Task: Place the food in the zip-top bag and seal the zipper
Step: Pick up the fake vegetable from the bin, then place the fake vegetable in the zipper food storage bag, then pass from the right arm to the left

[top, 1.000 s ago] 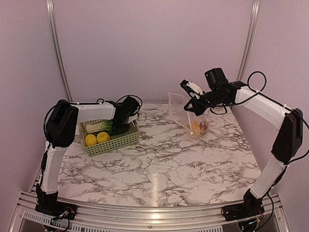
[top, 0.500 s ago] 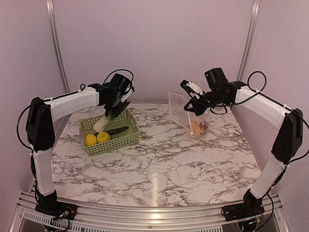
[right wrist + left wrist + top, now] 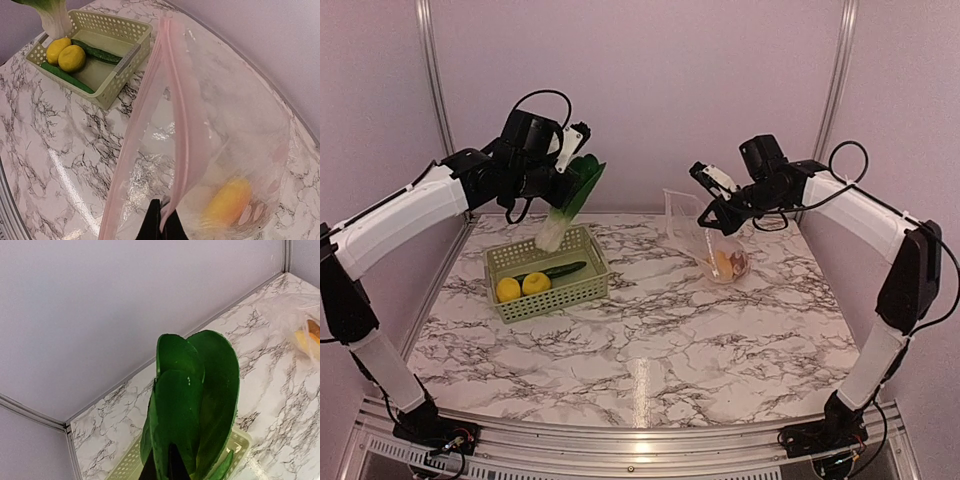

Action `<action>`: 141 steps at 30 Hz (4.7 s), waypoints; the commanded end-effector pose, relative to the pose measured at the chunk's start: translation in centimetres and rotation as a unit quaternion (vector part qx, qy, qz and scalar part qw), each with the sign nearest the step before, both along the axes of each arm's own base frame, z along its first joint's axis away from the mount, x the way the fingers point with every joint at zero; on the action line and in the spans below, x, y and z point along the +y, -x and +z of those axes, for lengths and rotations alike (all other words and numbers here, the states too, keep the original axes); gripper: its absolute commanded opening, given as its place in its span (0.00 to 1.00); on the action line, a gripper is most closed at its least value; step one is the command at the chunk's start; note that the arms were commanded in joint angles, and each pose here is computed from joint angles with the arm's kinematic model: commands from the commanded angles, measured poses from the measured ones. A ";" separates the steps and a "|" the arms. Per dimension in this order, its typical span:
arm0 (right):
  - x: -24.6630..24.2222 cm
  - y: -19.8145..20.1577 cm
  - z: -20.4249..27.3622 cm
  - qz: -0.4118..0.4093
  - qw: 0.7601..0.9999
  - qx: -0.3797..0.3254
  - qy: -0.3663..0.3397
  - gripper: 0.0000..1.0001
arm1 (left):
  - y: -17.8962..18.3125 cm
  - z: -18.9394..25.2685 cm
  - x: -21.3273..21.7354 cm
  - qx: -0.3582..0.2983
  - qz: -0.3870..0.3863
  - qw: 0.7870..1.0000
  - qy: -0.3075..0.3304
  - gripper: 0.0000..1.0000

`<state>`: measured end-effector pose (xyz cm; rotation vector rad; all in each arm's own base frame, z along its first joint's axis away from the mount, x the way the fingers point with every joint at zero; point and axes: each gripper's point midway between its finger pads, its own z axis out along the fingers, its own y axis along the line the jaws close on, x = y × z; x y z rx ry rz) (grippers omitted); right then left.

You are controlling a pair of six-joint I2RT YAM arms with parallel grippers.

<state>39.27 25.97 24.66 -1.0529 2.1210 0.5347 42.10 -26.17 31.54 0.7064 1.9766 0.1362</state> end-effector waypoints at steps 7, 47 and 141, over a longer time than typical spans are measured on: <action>1.8 0.6 2.6 0.027 0.999 0.026 -0.036 0.00 | 11.5 16.5 -5.8 -0.156 -0.189 0.884 0.399 0.00; 2.5 5.5 8.9 0.076 0.988 0.051 -0.126 0.00 | 10.7 9.2 -11.9 -0.279 -0.146 0.845 0.431 0.00; 5.0 2.2 2.8 0.053 0.996 0.042 -0.059 0.00 | 7.9 -6.0 -15.4 0.231 0.044 0.852 0.467 0.23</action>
